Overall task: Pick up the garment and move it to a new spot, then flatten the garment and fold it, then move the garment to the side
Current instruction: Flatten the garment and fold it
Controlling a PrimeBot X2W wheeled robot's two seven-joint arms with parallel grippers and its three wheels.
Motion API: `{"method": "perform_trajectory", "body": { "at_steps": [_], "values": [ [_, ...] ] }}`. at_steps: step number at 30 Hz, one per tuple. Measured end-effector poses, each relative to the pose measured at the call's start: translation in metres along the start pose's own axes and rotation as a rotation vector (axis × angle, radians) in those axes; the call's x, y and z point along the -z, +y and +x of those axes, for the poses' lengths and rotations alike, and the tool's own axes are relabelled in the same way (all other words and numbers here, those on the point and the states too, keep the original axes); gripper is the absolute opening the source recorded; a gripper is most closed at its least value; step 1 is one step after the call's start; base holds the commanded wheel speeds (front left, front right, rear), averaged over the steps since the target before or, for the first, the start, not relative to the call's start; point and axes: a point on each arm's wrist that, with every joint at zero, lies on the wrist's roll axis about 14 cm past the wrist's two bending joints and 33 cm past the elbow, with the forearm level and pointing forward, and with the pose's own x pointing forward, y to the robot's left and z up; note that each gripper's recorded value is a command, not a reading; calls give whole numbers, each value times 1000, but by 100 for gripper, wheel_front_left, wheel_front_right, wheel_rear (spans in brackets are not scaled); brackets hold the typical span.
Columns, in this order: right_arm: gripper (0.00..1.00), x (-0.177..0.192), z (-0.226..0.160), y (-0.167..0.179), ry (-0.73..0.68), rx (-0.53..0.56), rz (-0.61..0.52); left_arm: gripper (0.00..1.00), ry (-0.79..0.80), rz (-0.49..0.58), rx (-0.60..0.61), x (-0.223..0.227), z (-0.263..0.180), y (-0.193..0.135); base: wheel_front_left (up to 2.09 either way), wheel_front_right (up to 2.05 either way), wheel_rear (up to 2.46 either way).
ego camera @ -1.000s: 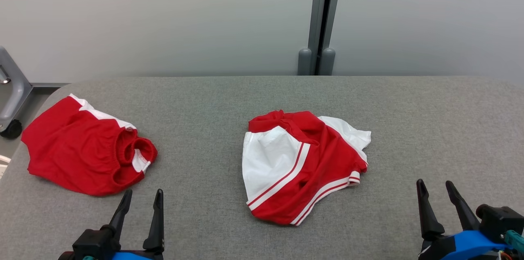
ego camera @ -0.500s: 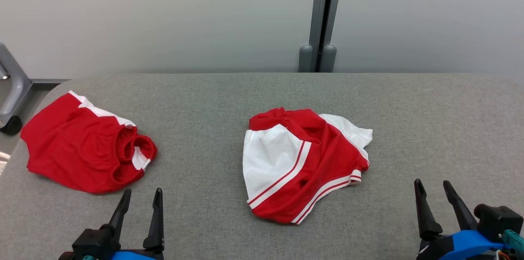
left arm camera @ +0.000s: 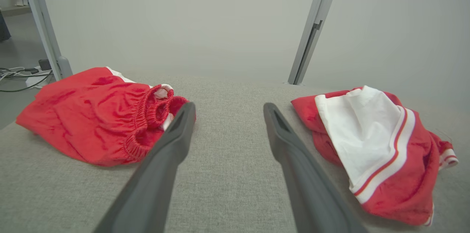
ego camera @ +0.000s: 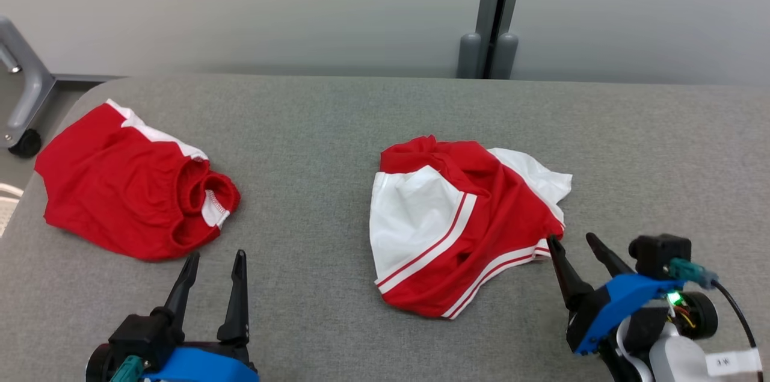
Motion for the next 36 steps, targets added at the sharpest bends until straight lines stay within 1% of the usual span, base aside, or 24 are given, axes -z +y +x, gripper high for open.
{"method": "perform_trajectory", "body": {
  "at_steps": [3,9,11,15,16,17,18,24,27,30,36],
  "values": [
    [100,9,15,1,62,-6,-4,100,-3,-1,-6,-1,2,2,0,0,0],
    [100,44,34,1,220,-5,-10,100,10,-5,-23,4,2,4,0,0,0],
    [100,52,39,1,252,-2,-2,100,14,-2,-26,5,2,6,0,0,0],
    [100,59,51,9,268,-24,16,100,17,-3,-36,6,2,9,0,0,0],
    [71,59,53,13,265,-34,20,100,18,-3,-41,7,2,11,0,0,0],
    [31,57,56,16,251,-41,25,100,19,-5,-42,7,1,11,0,0,0],
    [0,54,59,18,234,-46,24,100,19,-6,-42,7,1,11,0,0,0],
    [0,14,69,27,75,-66,-20,100,7,-8,-55,4,-5,14,0,0,0],
    [0,-20,73,40,-25,-101,-43,100,-1,-8,-56,2,-8,14,0,0,0],
    [0,-64,76,65,-137,-169,-77,100,-14,-8,-55,-2,-9,14,0,0,0],
    [0,-153,67,140,-340,-360,-175,100,-28,-7,-58,-6,-11,15,0,0,0]
  ]
}}
